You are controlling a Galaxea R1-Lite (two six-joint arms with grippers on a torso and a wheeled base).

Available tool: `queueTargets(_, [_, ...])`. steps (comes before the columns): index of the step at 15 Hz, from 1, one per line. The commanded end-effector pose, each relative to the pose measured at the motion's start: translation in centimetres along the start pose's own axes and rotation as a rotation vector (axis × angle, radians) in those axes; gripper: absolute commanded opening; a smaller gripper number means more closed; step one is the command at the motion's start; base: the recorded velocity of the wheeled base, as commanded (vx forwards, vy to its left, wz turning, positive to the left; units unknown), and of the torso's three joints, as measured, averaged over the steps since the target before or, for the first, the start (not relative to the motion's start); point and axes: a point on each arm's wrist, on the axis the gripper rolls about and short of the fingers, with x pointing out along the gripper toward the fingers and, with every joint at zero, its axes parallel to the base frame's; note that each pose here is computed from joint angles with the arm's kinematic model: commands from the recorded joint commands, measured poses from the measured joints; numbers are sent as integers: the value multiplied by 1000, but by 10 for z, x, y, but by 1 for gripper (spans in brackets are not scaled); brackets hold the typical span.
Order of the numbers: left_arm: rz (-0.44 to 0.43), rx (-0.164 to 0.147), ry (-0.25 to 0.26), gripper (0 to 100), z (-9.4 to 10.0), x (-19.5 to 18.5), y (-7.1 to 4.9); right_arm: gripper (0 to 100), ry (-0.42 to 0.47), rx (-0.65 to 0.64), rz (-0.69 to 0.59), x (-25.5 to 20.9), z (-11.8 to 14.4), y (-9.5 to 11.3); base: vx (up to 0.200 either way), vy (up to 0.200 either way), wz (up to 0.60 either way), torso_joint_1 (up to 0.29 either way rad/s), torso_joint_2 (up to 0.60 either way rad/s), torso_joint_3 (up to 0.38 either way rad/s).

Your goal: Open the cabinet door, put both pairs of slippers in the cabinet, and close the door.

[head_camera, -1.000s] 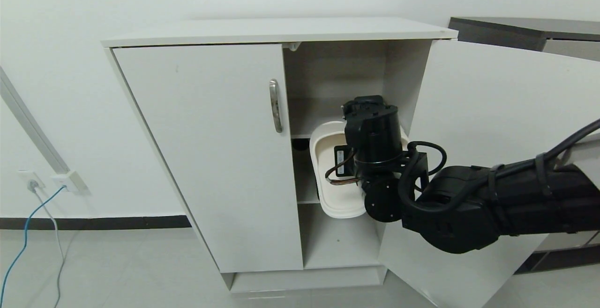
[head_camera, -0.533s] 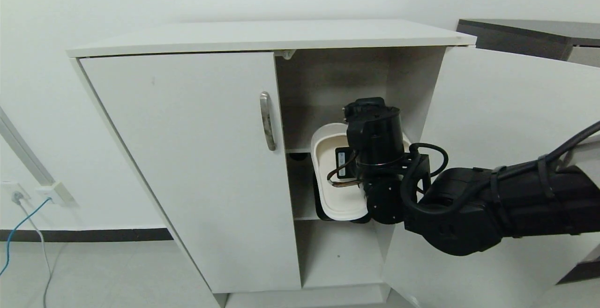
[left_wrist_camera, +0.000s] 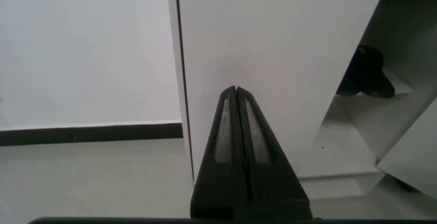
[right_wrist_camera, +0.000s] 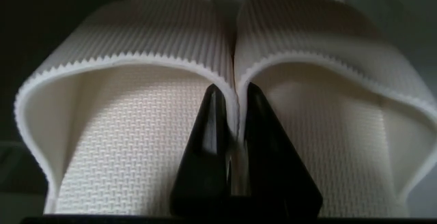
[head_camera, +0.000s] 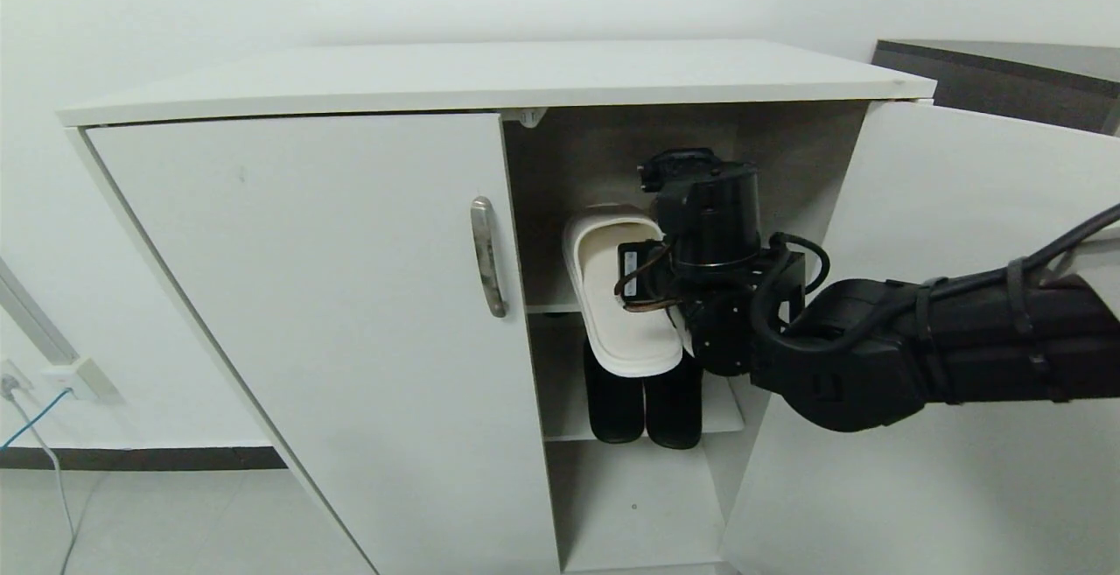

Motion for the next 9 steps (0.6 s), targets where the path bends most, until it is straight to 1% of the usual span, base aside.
queueTargets(1, [0, -1, 1, 0, 0, 0, 0, 0, 13, -2, -30, 17, 0, -1, 0, 0, 0, 0, 0, 0])
queueTargets(2, [0, -1, 1, 0, 0, 0, 0, 0, 31, -6, -49, 27, 1, -2, 0, 0, 0, 0, 0, 0])
queueTargets(6, [2, -2, 1, 0, 0, 0, 0, 0, 32, 3, -85, 56, 13, 1, 0, 0, 0, 0, 0, 0])
queueTargets(9, [2, -2, 1, 0, 0, 0, 0, 0, 25, 11, -102, 71, 12, 1, 0, 0, 0, 0, 0, 0])
